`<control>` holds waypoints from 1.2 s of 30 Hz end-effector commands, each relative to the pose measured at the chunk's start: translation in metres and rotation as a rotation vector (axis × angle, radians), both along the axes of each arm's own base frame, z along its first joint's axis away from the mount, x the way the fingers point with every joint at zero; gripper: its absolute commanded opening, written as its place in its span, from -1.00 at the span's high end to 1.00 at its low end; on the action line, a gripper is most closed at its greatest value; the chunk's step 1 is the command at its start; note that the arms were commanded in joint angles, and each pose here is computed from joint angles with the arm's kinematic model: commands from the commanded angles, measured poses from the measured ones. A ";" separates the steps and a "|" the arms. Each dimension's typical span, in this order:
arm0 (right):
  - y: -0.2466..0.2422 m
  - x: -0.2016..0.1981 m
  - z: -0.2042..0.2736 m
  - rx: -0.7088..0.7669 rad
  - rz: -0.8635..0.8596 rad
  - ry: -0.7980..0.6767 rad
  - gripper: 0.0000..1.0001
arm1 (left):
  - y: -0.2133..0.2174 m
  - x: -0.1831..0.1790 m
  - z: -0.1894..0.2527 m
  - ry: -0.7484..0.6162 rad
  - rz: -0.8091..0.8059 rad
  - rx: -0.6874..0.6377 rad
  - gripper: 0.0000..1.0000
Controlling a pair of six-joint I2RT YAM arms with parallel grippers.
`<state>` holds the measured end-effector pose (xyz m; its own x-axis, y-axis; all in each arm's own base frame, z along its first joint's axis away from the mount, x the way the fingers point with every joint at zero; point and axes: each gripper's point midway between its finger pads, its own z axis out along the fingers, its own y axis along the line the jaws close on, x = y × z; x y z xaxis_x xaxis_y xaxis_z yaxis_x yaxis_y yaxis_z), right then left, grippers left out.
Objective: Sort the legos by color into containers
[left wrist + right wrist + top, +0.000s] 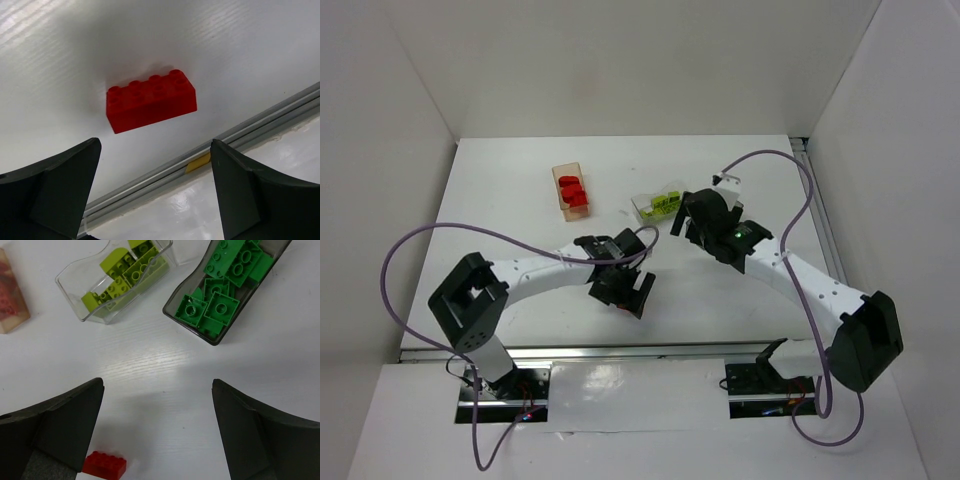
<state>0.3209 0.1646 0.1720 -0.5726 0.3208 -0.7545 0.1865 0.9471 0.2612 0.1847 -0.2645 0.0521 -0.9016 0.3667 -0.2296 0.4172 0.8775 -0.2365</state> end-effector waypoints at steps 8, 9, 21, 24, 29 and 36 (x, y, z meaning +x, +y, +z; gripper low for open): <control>-0.008 -0.005 -0.007 -0.023 -0.018 0.026 -0.92 | -0.016 0.011 -0.020 -0.106 0.024 0.137 -1.00; -0.009 -0.005 -0.007 -0.032 -0.011 0.026 -0.92 | -0.013 0.014 -0.025 -0.118 0.040 0.164 -1.00; -0.001 -0.001 -0.014 -0.020 0.024 0.045 -0.94 | -0.030 0.038 -0.023 -0.162 0.106 0.173 -1.00; -0.001 -0.001 -0.014 -0.020 0.024 0.045 -0.94 | -0.030 0.036 -0.029 -0.134 0.139 0.197 -1.00; -0.003 -0.001 -0.014 -0.021 0.028 0.049 -0.94 | -0.027 0.039 -0.025 -0.143 0.217 0.212 -0.80; 0.004 0.001 -0.019 0.003 0.057 0.057 -0.94 | -0.010 0.034 -0.021 -0.147 0.291 0.255 -0.65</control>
<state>0.3216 0.1644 0.1584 -0.6162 0.3057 -0.7259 0.1745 0.9517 0.2526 0.2152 -0.2852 0.0193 -0.9349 0.2300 -0.2702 0.2333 0.9722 0.0204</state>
